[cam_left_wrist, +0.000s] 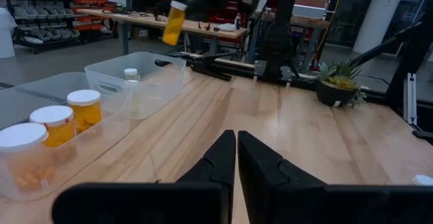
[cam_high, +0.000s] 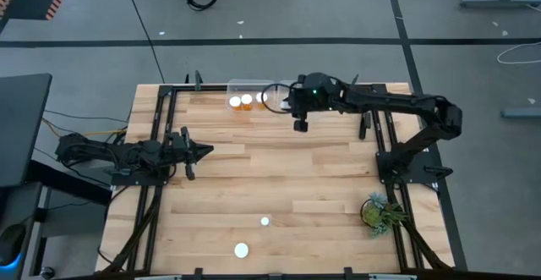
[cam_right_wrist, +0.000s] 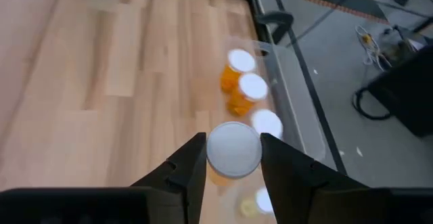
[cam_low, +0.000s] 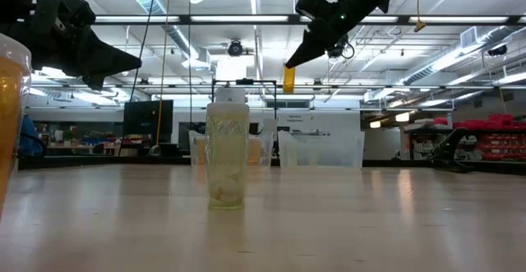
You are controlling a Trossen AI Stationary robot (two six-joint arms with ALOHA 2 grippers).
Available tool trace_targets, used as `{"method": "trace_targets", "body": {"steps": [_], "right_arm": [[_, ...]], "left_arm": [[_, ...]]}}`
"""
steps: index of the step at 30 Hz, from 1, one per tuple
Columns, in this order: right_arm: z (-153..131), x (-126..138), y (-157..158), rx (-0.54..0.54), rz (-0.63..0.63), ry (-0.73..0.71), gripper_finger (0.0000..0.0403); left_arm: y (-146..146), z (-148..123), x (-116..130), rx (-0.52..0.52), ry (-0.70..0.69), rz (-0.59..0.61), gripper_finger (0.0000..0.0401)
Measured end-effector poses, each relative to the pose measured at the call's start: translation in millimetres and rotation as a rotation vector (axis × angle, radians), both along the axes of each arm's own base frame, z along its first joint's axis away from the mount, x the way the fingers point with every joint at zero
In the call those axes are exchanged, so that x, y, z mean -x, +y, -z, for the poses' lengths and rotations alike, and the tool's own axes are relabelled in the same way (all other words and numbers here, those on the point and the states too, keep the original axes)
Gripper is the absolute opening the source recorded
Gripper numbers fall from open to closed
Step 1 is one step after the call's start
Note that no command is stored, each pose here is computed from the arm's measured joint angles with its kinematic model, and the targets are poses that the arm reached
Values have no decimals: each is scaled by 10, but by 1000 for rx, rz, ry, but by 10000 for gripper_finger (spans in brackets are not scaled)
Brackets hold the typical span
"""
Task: Pick and place medicine bottles into bin by pill shape (circle, oval)
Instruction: Put the small orange pill bottle into the right transparent bin
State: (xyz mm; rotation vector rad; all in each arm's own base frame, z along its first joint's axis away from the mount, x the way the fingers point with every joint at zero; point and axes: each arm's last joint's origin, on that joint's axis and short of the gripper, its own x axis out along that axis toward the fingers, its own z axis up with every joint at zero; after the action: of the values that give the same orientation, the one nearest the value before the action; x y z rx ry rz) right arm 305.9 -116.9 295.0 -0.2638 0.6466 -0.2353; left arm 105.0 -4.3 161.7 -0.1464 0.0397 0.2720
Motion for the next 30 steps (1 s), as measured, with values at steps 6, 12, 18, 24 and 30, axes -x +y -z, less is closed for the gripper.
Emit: {"method": "trace_targets", "body": {"steps": [6, 12, 18, 24, 30], "right_arm": [[1, 91, -216, -12, 80, -4, 139], [2, 210, -447, -25, 168, -10, 139], [3, 354, -676, -51, 271, -24, 139], [14, 487, -845, -114, 358, -44, 139], [93, 552, -929, -192, 389, -21, 139]], "left_arm": [[0, 0, 0, 0, 0, 0, 33], [0, 0, 0, 0, 0, 0, 34], [0, 0, 0, 0, 0, 0, 24], [0, 0, 0, 0, 0, 0, 28], [0, 0, 0, 0, 0, 0, 36]]}}
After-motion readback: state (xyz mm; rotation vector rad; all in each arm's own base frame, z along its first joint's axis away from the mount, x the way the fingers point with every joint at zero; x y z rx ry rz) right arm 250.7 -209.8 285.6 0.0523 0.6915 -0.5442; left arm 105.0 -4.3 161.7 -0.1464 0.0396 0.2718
